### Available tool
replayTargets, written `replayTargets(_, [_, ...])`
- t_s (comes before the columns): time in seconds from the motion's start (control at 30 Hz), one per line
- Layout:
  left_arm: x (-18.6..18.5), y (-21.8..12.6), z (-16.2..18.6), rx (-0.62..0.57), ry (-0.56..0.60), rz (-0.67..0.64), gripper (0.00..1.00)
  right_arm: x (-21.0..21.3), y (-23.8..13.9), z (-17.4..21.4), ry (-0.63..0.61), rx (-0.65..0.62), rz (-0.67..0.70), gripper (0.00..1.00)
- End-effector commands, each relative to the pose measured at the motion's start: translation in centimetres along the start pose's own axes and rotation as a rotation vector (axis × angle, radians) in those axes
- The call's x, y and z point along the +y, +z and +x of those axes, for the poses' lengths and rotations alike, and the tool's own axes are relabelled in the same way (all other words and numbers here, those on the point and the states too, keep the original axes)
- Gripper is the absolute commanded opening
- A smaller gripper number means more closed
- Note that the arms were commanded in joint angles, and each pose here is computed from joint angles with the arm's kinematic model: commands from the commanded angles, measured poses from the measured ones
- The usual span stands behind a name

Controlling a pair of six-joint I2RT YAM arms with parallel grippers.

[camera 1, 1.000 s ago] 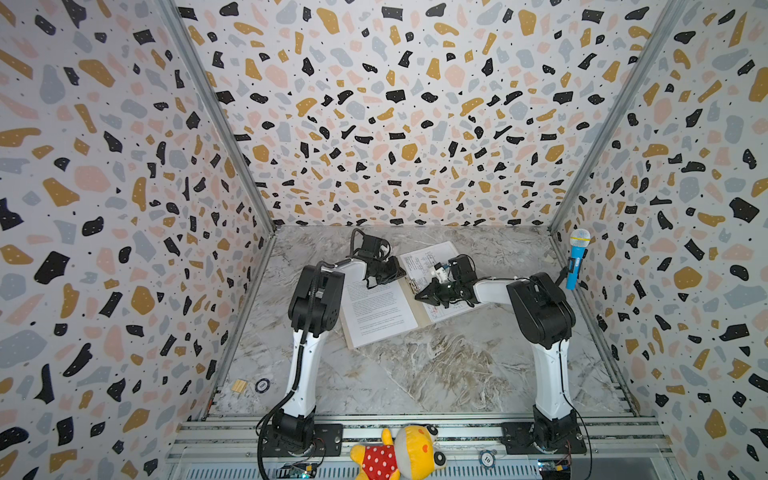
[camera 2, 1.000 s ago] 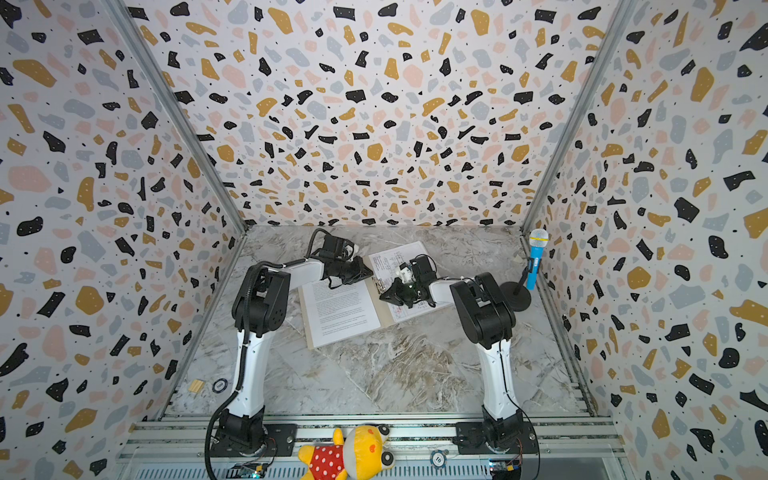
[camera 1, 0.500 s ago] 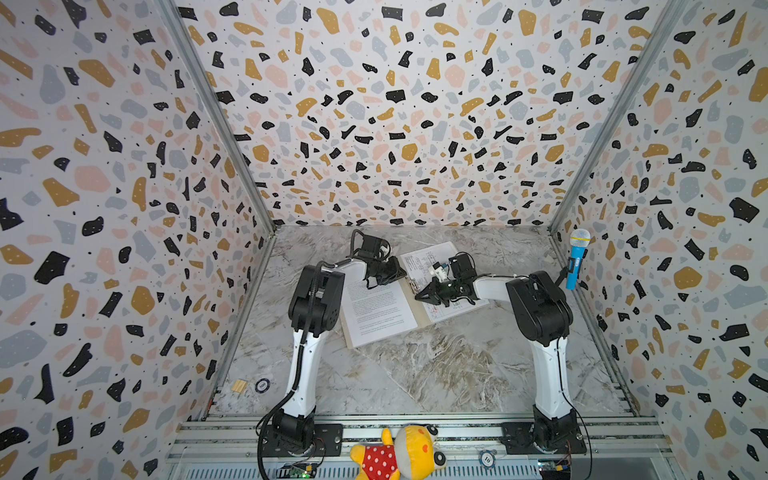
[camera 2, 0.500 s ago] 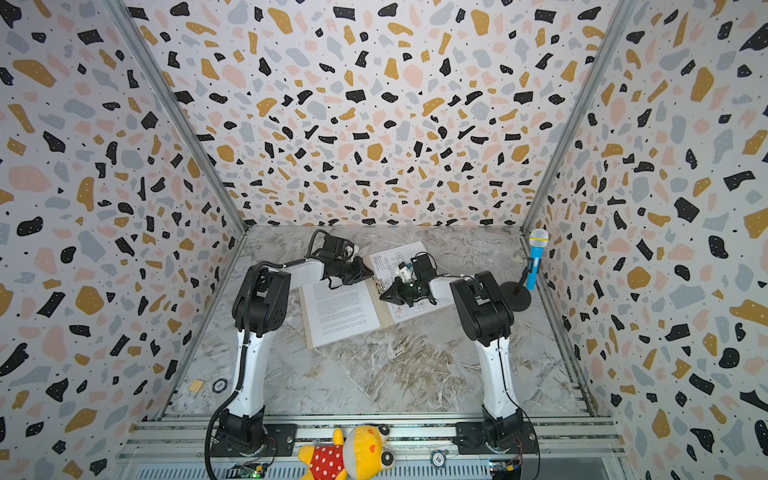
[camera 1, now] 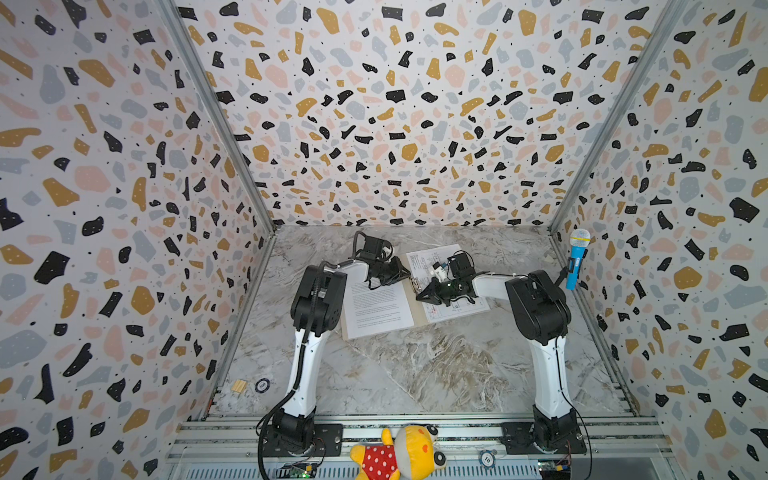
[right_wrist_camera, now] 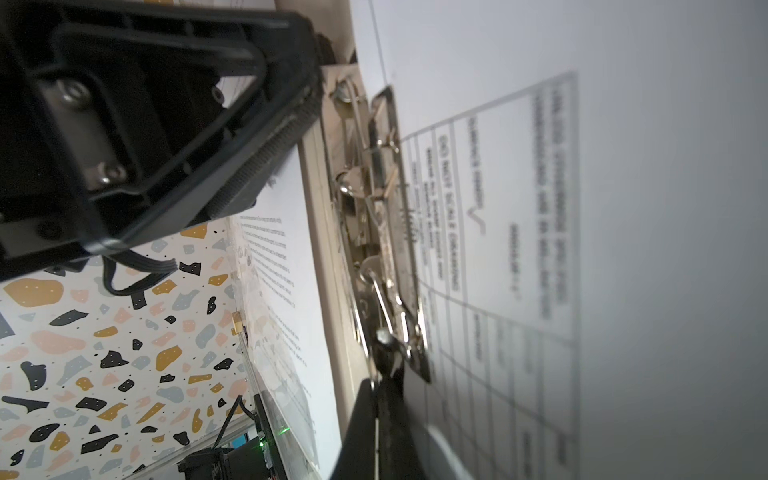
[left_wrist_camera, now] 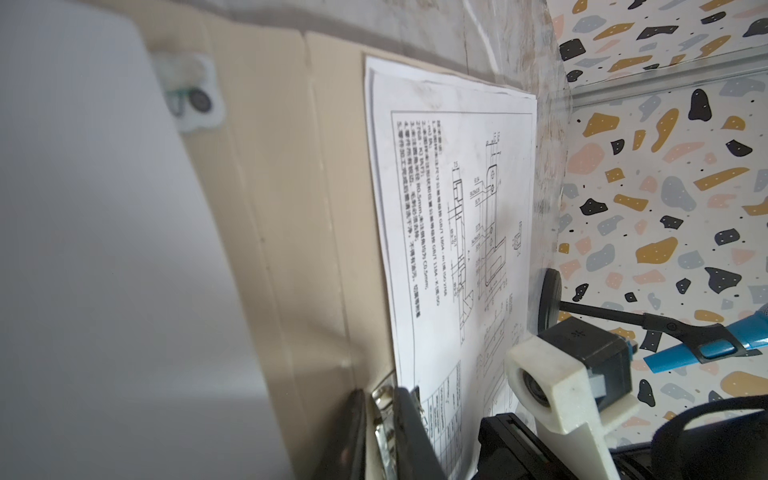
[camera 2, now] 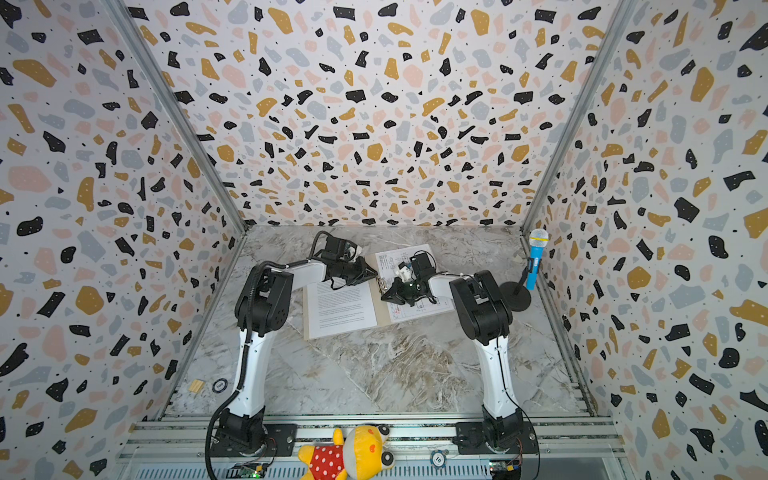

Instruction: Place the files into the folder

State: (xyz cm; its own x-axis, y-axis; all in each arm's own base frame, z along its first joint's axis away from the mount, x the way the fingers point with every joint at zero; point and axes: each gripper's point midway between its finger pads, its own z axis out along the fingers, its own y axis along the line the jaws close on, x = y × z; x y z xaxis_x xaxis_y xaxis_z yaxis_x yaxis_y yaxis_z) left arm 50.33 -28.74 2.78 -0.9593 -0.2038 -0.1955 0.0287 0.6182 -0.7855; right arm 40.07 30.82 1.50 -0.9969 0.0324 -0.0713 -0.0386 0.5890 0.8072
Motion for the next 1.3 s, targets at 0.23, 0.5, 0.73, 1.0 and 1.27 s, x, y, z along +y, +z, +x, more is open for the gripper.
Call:
replayTargets(0.23, [-0.3, 0.4, -0.1, -0.005, -0.017, 0.010, 0.17, -9.7, 0.6, 4.2, 0.289, 0.061, 0.326, 0.18])
replayTargets(0.5, [-1.1, 0.3, -0.8, -0.018, -0.014, 0.030, 0.18, -7.3, -0.1, 2.8, 0.286, 0.031, 0.283, 0.26])
replayTargets(0.73, [-1.3, 0.2, -0.9, -0.015, -0.002, 0.031, 0.19, -4.0, -1.2, 0.8, 0.232, -0.030, 0.203, 0.42])
replayTargets(1.0, [-1.3, 0.3, -1.2, -0.023, 0.000, 0.027, 0.19, -2.7, -1.4, 0.3, 0.270, -0.042, 0.155, 0.52])
replayTargets(1.27, [-1.2, 0.4, -1.3, -0.027, -0.005, 0.025, 0.19, -2.2, -1.6, 1.2, 0.332, -0.040, 0.105, 0.55])
